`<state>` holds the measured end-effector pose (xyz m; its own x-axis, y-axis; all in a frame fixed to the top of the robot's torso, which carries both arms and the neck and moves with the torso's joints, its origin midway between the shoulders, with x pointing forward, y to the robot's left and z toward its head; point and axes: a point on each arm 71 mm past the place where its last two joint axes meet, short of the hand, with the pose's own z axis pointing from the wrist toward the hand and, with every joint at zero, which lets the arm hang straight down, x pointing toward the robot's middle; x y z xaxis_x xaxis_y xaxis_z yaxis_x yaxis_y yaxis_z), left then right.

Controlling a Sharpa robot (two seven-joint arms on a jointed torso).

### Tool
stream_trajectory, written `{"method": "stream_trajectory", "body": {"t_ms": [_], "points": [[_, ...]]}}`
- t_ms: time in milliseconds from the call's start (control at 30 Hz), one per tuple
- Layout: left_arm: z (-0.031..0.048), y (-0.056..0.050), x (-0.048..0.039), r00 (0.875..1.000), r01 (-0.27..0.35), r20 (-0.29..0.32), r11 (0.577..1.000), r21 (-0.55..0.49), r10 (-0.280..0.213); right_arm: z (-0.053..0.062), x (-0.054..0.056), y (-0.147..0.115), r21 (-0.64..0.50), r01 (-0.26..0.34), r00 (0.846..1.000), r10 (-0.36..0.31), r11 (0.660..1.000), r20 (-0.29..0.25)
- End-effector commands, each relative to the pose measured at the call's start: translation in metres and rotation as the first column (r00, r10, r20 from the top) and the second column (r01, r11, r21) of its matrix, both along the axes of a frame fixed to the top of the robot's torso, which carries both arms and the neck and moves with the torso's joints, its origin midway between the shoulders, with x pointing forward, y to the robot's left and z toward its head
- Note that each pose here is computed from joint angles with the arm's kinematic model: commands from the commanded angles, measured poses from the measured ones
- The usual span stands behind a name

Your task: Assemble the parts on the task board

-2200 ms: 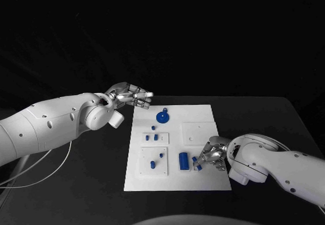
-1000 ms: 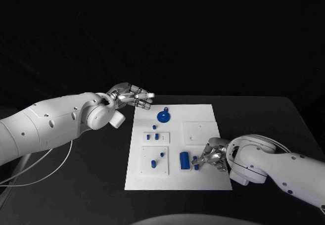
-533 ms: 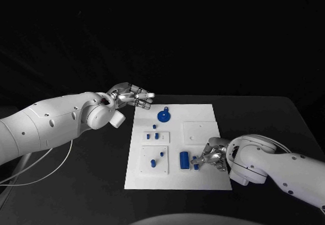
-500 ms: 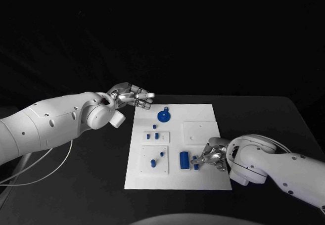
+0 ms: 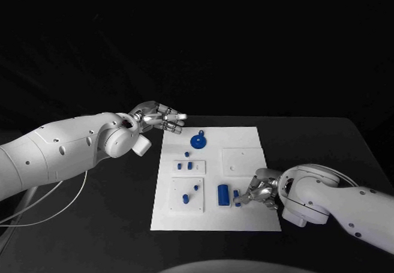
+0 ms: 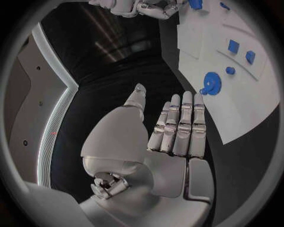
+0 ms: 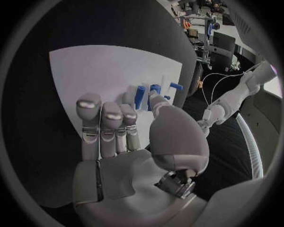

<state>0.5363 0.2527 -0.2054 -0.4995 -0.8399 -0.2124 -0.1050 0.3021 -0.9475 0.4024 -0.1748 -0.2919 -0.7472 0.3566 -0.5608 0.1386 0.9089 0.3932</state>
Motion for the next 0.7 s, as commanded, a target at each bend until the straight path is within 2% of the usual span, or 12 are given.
{"method": "stream_trajectory", "body": {"t_ms": [33,400,700], "points": [[0.0003,-0.0011,-0.0004,1.000,0.014,-0.003,1.000,-0.002,-0.014,-0.0024,-0.0056,0.0011,0.008,-0.043,0.998,0.043,0.999,-0.044],[-0.0001,-0.0005,-0.0001,1.000,0.013,-0.004,1.000,0.001,-0.013,-0.0056,-0.0098,-0.0027,0.003,-0.055,0.996,0.055,0.998,-0.066],[-0.0003,-0.0012,-0.0001,1.000,0.015,-0.004,1.000,0.001,-0.015,-0.0072,-0.0069,-0.0040,-0.010,-0.025,0.999,0.024,1.000,-0.045]]}}
